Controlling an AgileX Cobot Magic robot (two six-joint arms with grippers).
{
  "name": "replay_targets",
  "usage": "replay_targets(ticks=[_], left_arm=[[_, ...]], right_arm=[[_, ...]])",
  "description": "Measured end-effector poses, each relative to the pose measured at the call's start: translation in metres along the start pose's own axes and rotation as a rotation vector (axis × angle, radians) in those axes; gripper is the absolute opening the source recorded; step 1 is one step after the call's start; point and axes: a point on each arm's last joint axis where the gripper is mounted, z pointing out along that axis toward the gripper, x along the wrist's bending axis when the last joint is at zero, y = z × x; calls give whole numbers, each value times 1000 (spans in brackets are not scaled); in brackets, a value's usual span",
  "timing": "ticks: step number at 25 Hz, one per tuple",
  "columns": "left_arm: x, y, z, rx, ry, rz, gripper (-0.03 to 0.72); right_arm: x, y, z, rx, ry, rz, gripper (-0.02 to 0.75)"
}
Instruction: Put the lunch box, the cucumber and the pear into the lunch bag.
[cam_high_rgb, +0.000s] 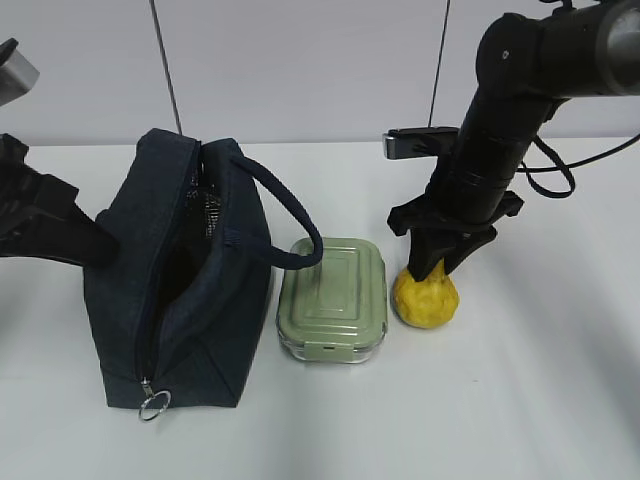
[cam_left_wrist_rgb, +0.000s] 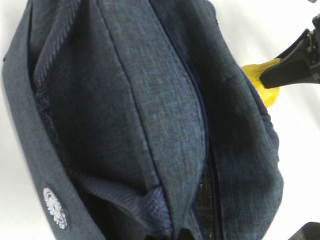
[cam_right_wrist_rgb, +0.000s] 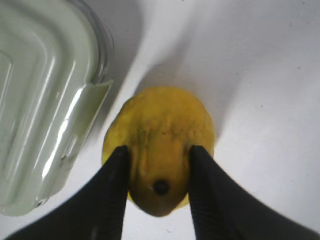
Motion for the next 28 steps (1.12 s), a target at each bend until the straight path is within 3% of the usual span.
replay_targets(ticks=[5,10,12,16,20,25,28], left_arm=[[1,0,0,5,5,5,3],[1,-1,0,6,7,7,3],[1,-1,0,6,7,7,3],[1,0,0,4,9,8,3],[1,0,0,4,9,8,3],[1,0,0,3,10,8,3],[1,0,0,3,10,8,3]], right_arm=[[4,-1,-19,-45,-14,-14,251],[22,0,-93,-248,-7,-56,250],[36,0,-122,-344,60,-95,249],[69,0,-161,-505,278,-206,248],[111,2,-165,-569,394,-328,246],[161,5,-148,-591,439,-442,245],[175,10,-127,-560,453,-463,245]])
